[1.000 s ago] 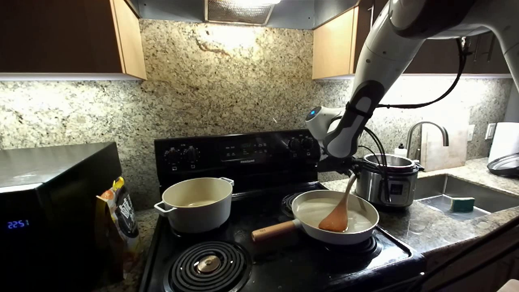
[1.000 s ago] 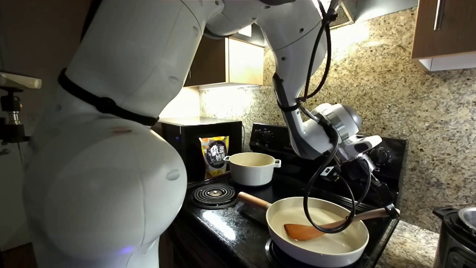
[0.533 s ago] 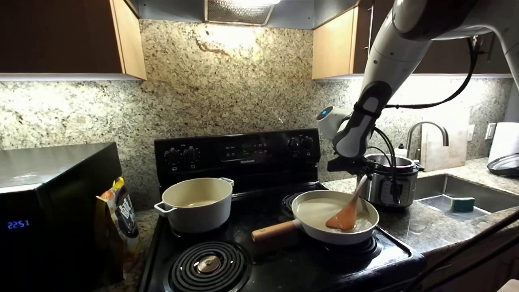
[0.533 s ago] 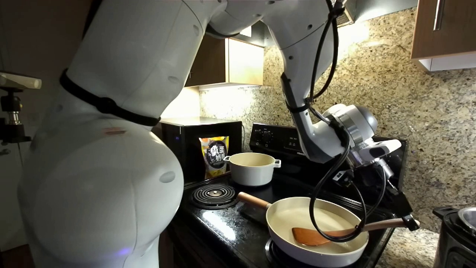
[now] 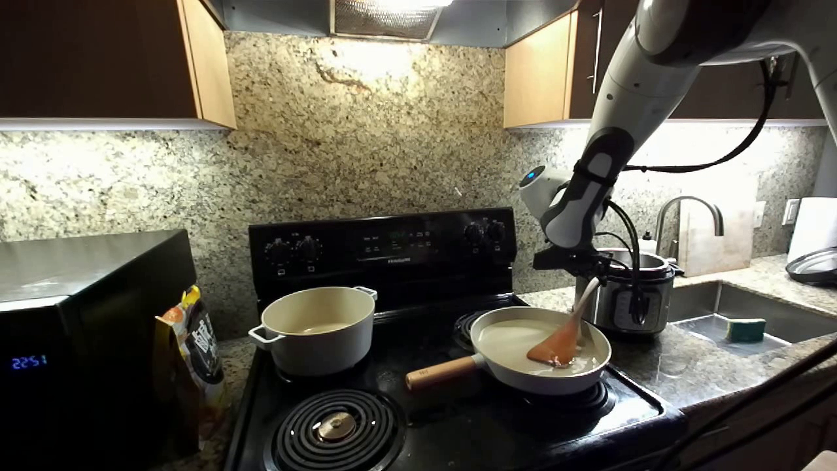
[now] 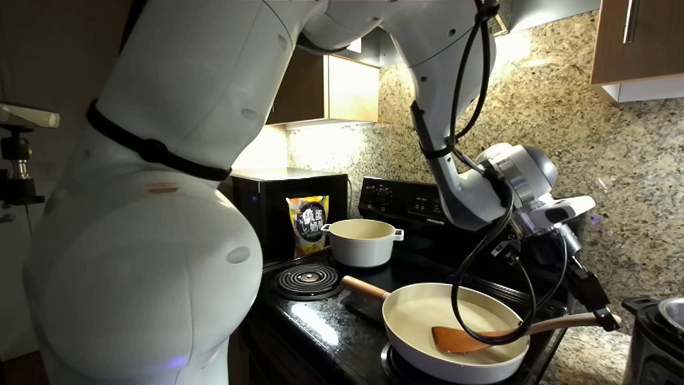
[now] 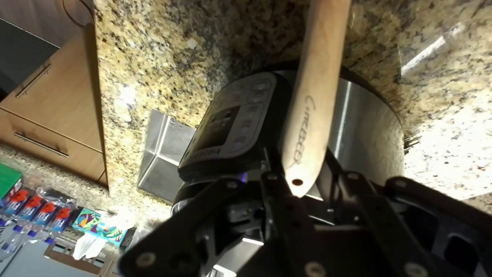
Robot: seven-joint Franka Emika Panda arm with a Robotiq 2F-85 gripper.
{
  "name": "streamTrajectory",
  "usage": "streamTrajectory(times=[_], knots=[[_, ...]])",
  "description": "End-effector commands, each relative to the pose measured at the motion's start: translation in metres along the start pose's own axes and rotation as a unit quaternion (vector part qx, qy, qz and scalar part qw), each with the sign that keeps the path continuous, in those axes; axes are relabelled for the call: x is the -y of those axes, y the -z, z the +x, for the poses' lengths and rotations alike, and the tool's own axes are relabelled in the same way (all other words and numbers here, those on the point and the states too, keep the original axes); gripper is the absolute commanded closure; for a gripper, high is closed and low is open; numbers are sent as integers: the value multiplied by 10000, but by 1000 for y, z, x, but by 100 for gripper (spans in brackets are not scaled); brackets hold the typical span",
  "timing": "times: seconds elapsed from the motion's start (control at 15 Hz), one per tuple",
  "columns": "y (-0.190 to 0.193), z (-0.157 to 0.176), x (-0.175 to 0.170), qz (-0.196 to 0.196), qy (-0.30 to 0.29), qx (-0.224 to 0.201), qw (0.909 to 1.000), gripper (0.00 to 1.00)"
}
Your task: Stir the water in the pan with the spatula
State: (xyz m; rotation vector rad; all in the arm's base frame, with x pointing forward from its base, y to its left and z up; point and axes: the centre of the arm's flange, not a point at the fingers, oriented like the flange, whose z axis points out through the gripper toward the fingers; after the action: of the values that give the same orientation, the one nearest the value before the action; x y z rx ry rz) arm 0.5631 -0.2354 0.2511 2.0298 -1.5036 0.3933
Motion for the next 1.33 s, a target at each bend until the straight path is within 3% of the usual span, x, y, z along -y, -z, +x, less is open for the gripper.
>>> streamTrajectory(times=[0.0,0.67,1.27], knots=[[7,16,2,-30,6,45,10000,93],[29,44,34,-29,49,-117,9999,93],[70,28,76,180,420,-349,9983,93]])
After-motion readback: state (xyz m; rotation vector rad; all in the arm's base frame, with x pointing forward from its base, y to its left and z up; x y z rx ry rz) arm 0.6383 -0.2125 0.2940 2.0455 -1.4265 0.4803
